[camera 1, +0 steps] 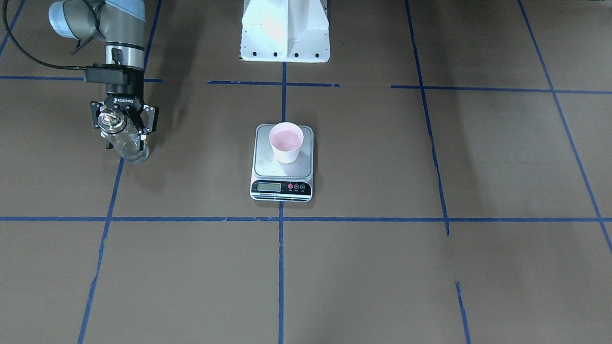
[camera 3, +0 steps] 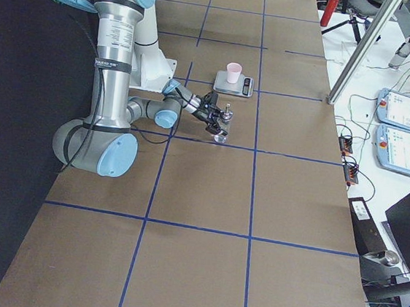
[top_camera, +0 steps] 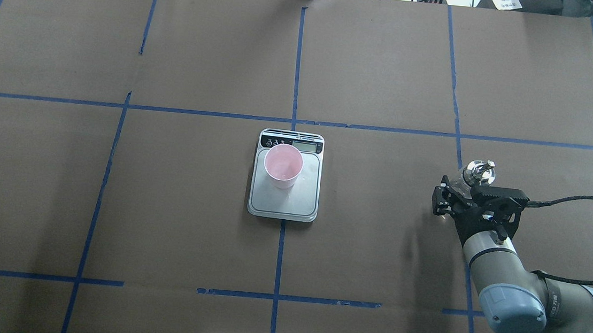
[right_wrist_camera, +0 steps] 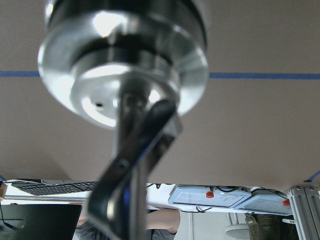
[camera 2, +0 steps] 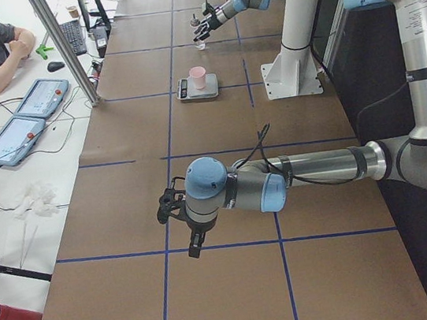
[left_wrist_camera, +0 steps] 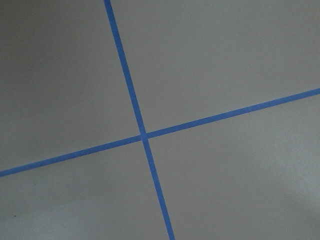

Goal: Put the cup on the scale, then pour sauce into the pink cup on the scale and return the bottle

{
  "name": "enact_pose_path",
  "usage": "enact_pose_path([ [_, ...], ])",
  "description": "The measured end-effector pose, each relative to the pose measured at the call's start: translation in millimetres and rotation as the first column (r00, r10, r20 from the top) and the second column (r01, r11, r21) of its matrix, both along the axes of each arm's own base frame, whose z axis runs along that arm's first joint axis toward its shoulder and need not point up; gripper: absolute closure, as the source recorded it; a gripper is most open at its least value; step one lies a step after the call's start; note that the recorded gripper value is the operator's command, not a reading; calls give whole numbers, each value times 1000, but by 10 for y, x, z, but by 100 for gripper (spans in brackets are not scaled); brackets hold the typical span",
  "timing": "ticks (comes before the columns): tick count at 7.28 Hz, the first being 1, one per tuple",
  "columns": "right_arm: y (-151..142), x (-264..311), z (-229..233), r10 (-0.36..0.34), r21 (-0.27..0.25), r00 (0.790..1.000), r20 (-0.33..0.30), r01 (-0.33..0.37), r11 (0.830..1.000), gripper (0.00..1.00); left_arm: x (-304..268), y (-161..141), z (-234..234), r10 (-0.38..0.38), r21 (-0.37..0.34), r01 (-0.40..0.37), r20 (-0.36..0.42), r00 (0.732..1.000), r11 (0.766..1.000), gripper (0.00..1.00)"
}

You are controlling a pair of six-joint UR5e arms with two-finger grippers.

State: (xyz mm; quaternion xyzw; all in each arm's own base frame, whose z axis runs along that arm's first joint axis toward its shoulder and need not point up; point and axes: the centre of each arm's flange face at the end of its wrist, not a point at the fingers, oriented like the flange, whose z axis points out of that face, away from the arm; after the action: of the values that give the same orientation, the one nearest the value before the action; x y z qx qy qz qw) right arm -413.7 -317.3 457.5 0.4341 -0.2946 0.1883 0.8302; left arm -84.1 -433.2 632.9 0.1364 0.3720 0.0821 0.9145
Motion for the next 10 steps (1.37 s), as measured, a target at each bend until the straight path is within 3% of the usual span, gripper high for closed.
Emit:
enact_pose_path([
  [1,0,0,-1,0,0,1000,0,0,1000,0,0,0,0,0,0,0,0,1000,1000,0],
  [7,5,1,-7,9,2,1000,9,-9,1000,0,0,0,-3,0,1,0,0,1000,1000,0],
  [10,153,-69,-51,6,31,1000,12,-6,999,0,0,0,-5,0,1,0,0,1000,1000,0],
])
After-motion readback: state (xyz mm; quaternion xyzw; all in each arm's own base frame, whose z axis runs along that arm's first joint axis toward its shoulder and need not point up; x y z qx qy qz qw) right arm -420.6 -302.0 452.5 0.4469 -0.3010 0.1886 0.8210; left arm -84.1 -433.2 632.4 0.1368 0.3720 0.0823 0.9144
